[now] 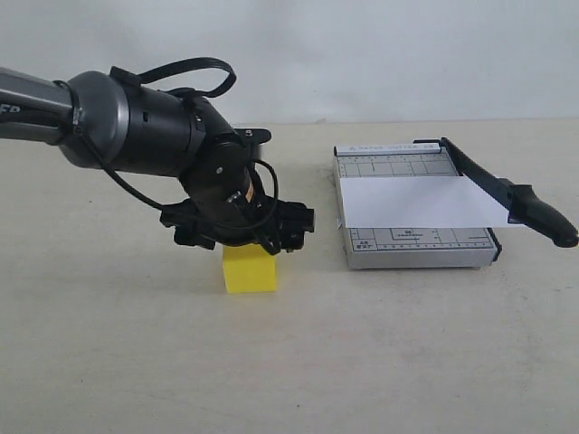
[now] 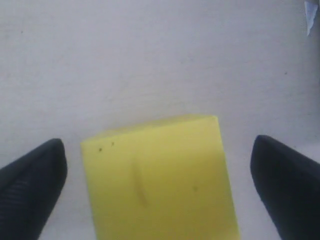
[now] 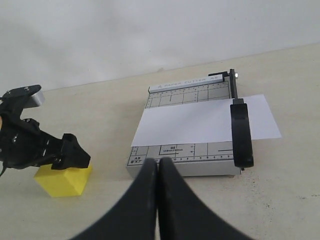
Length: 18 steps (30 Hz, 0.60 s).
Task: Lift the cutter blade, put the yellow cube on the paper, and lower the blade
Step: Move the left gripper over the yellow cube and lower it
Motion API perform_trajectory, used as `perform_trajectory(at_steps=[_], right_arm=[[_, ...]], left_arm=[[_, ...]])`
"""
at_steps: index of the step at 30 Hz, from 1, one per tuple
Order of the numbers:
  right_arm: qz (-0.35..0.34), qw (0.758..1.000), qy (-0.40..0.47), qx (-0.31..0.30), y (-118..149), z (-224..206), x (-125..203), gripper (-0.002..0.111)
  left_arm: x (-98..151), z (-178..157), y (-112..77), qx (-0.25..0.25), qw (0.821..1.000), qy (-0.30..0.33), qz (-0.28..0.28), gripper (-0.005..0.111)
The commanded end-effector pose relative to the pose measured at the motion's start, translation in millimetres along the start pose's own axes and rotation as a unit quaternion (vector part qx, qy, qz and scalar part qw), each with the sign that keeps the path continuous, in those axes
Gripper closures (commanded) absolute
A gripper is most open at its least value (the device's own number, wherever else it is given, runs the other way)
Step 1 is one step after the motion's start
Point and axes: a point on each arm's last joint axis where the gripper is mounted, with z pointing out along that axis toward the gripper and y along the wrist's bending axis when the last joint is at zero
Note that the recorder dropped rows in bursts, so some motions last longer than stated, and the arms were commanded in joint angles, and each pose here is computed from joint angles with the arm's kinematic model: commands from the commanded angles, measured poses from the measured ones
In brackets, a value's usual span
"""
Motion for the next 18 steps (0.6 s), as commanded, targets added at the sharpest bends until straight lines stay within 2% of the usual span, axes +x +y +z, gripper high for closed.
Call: perform_trajectory(at_steps=[1,2,3,5,7,13,18], right_arm=[[-0.001,1.0,0.003,-0.001,0.0,0.0,1.2,0.108],[-0.001,1.0,0.003,-0.001,0.0,0.0,1.2,0.108],[-0.001,1.0,0.003,-0.001,0.0,0.0,1.2,0.108],[-0.001,1.0,0.003,-0.001,0.0,0.0,1.2,0.108],[-0.001,1.0,0.003,-0.001,0.0,0.0,1.2,0.108],[-0.001,1.0,-0.001,-0.001,0.0,0.0,0.4,0.108],[-0.001,1.0,-0.001,-0.001,0.0,0.0,0.4,0.108]], left_arm=[[-8.6,-4.2,-1.4,-0.008,0.999,-0.019,0.024,0.025],[-9.6,-4.8,-1.4,-0.01,0.999,-0.021,0.027,0.033],[-10.4,-5.5,-1.3,-0.012,0.999,-0.021,0.027,0.048],[-10.3,-5.5,-1.4,-0.012,0.999,-0.02,0.037,0.063],[-10.1,-5.5,-1.6,-0.011,0.999,-0.019,0.039,0.061],[-10.0,-5.5,-1.4,-0.012,0.999,-0.019,0.039,0.042],[-9.9,-5.5,-1.2,-0.013,0.999,-0.018,0.039,0.041]])
